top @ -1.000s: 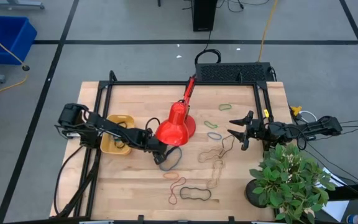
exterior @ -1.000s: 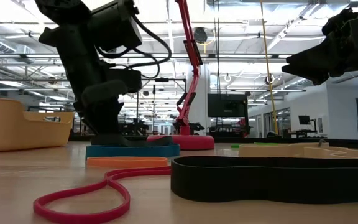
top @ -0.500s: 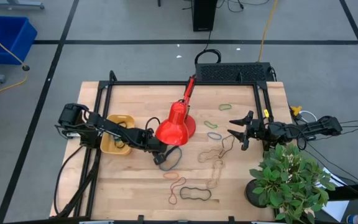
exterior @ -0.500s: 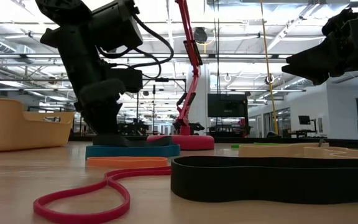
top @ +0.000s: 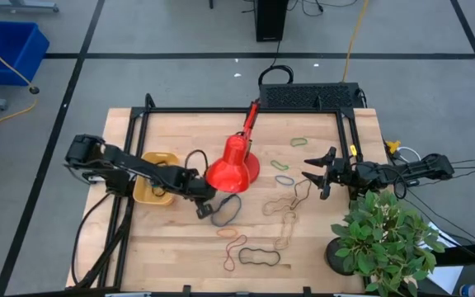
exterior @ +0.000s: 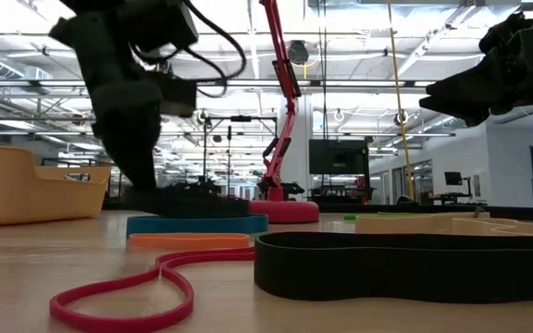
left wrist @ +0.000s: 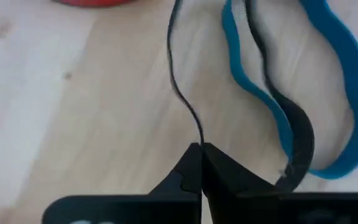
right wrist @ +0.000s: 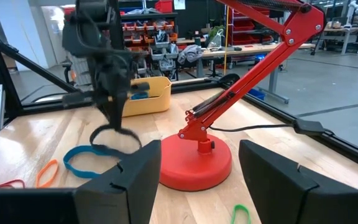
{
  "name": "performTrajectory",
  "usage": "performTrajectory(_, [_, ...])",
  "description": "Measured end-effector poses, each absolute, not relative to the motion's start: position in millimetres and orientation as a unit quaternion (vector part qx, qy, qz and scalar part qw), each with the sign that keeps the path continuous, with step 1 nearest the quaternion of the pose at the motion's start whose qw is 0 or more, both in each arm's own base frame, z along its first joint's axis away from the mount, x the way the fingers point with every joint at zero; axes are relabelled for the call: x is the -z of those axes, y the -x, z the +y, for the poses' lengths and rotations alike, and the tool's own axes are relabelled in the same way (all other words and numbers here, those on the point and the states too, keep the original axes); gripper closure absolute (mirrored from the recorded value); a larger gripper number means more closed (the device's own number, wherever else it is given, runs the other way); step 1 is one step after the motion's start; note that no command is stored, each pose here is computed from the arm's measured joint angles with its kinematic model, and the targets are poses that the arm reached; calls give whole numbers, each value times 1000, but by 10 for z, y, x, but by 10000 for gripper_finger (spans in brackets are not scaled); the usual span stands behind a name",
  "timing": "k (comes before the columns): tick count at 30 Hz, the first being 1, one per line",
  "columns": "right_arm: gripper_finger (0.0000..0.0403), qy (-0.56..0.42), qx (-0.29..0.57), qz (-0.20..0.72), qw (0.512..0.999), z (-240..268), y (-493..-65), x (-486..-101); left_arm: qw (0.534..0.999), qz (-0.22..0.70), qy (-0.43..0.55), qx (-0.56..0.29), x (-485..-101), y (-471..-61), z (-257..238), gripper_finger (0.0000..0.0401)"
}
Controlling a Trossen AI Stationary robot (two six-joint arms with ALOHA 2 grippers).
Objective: Pick and place rubber bands into bin
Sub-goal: Put the top black rubber band into the yellow bin
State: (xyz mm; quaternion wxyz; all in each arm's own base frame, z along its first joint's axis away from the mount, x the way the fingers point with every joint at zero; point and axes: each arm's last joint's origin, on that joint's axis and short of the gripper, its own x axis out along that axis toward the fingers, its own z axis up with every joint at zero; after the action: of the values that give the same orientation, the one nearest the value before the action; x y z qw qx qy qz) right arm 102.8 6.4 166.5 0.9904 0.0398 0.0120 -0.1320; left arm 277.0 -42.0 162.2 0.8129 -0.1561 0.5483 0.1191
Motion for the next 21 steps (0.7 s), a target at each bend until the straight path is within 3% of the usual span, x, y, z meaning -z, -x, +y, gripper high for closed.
performTrajectory(11, [193, -38, 132, 19, 990, 66, -1037, -1654, 844, 496, 157, -129, -2351, -2227, -320, 392])
performTrajectory(21, [193, -37, 133, 22, 990, 67, -1042, -1649, 916, 326, 163, -169, -2961, -1674, -177, 396])
